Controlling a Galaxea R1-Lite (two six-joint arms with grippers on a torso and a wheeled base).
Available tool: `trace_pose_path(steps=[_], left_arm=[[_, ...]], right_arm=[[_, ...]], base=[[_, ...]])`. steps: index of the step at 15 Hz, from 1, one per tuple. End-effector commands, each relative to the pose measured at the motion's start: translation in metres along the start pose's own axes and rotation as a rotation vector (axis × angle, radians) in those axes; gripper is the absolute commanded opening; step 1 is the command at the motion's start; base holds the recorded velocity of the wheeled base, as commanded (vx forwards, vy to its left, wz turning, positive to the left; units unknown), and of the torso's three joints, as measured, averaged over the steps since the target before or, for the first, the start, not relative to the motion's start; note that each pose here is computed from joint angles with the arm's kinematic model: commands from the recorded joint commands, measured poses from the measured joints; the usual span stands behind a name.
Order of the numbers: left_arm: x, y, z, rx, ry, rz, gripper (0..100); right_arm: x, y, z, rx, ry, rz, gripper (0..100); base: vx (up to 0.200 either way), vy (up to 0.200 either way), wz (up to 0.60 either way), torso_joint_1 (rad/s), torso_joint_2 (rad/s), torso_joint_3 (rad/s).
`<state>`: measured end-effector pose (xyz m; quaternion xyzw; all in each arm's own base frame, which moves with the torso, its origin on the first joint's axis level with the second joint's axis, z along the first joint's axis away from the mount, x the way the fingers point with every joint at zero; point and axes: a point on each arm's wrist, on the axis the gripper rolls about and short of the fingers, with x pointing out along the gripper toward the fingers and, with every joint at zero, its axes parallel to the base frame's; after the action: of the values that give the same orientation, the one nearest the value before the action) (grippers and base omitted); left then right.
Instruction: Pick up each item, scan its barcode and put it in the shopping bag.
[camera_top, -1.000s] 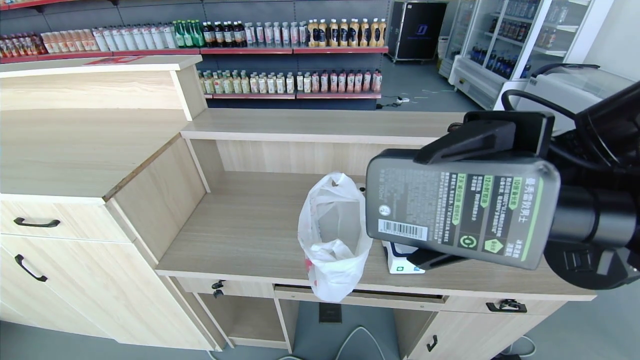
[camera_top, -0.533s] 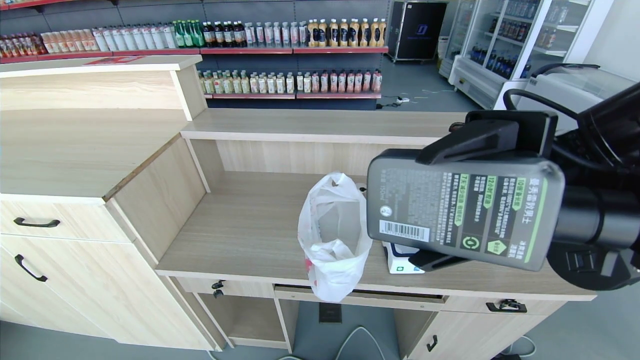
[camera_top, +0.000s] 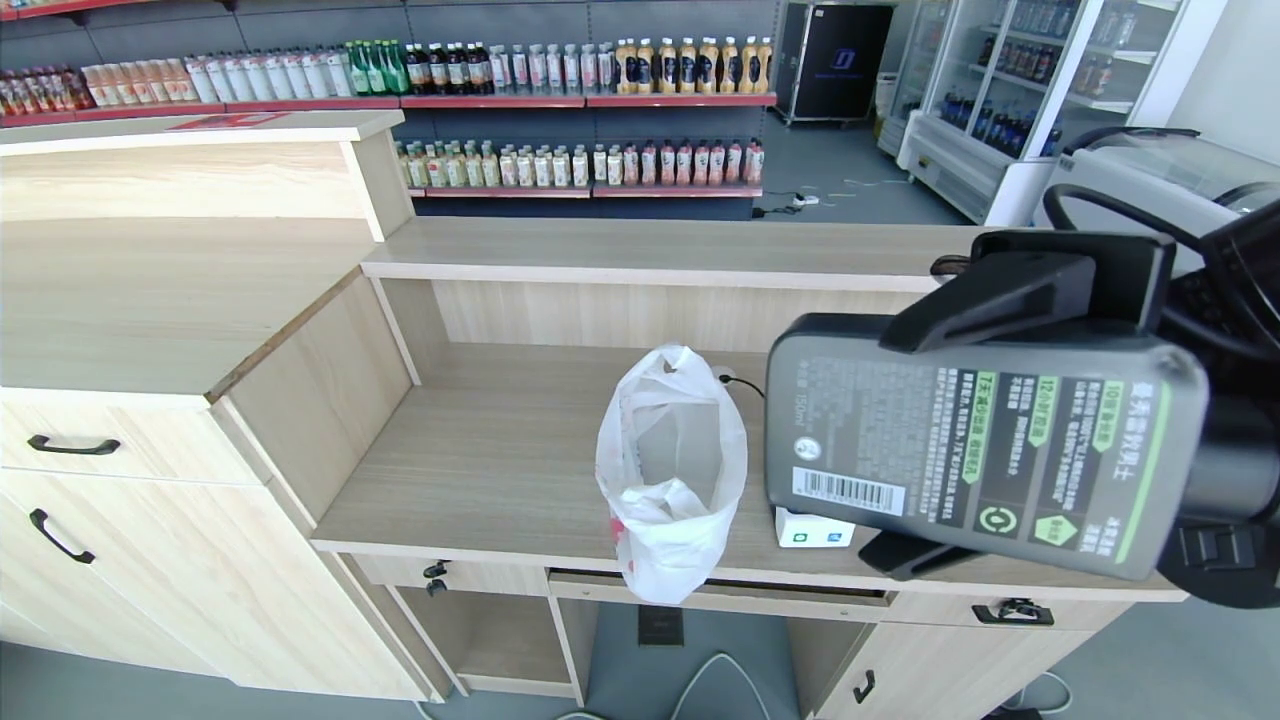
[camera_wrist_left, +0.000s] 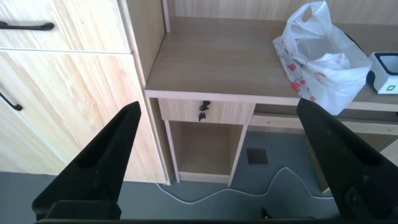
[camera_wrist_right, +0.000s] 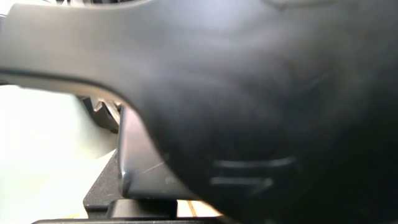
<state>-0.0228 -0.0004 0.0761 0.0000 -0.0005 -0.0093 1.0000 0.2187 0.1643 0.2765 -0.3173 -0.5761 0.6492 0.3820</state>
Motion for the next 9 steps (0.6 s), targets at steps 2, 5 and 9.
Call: trace_pose_path(steps=[2,5,9], left_arm=[[0.000,0.000,0.000,0.000,0.000,0.000,100],[0.000,0.000,0.000,0.000,0.000,0.000,100],[0.000,0.000,0.000,0.000,0.000,-0.001,100]], right_arm=[[-0.001,-0.001,0.013,-0.008,-0.024,0.032,0],[-0.010,0.000,0.010,0.003,0.011,0.027,0],[-0.033,-0.003,-0.007,0.039,0.420,-0.367,0]], base=[[0.000,0.000,0.00,0.000,0.00,0.000],[0.000,0.000,0.00,0.000,0.00,0.000],[0.000,0.000,0.00,0.000,0.00,0.000]])
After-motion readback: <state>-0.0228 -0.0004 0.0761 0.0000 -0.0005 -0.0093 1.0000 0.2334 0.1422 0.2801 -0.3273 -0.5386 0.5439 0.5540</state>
